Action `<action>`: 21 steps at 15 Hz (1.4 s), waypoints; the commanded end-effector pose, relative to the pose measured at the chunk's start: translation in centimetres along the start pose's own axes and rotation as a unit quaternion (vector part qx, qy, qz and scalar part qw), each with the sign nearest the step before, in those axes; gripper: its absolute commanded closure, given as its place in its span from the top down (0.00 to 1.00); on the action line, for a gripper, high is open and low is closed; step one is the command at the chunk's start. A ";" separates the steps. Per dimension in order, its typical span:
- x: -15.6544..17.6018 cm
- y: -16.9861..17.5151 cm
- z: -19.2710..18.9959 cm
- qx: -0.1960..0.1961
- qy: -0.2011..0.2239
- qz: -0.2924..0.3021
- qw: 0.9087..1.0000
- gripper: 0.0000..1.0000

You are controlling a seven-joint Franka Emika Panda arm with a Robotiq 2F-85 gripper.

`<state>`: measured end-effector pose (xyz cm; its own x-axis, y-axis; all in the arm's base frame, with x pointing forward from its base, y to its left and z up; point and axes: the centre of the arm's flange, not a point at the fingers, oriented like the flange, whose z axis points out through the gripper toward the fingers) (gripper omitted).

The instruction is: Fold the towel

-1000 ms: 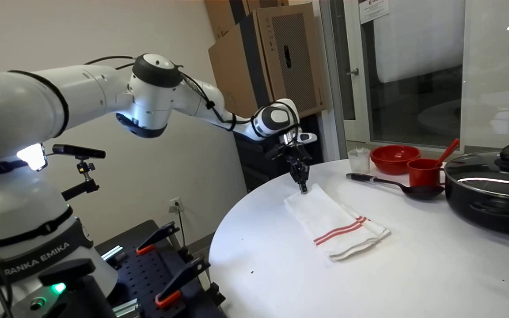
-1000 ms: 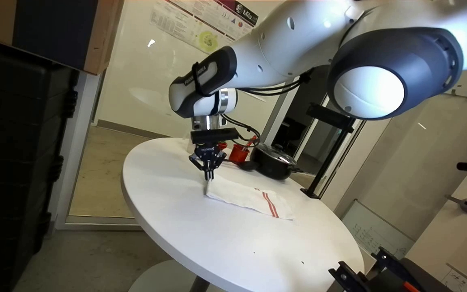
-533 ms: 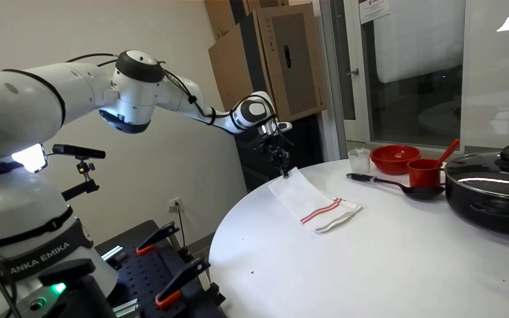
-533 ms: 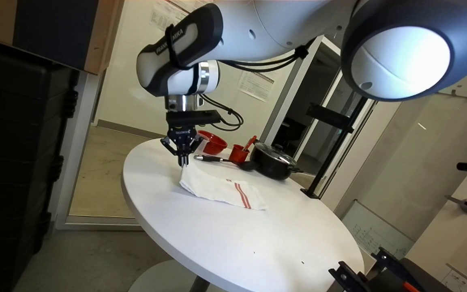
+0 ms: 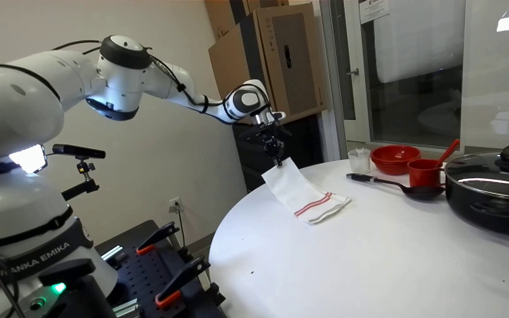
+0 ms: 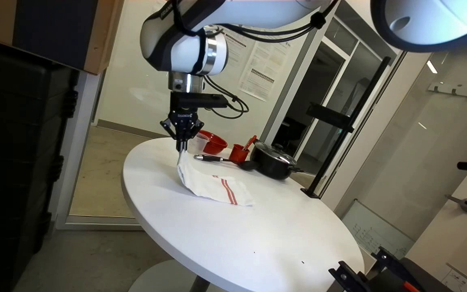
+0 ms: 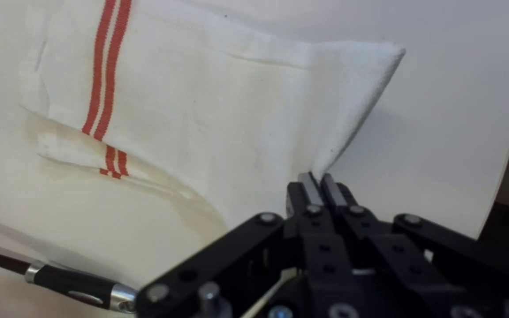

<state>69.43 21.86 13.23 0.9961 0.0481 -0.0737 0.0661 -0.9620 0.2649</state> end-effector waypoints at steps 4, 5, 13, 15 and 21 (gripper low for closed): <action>-1.3 13.4 -2.4 -0.002 -0.052 0.012 0.999 0.01; -1.3 15.0 -2.3 -0.008 -0.062 0.017 0.998 0.01; -1.9 20.2 1.1 -0.056 -0.131 0.022 0.990 0.01; -1.8 20.5 2.3 -0.075 -0.147 0.020 0.986 0.01; -1.8 20.6 4.2 -0.127 -0.168 0.007 0.978 0.01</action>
<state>67.90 0.57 15.03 0.9325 -0.0939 -0.3486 0.0799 -0.8881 0.4527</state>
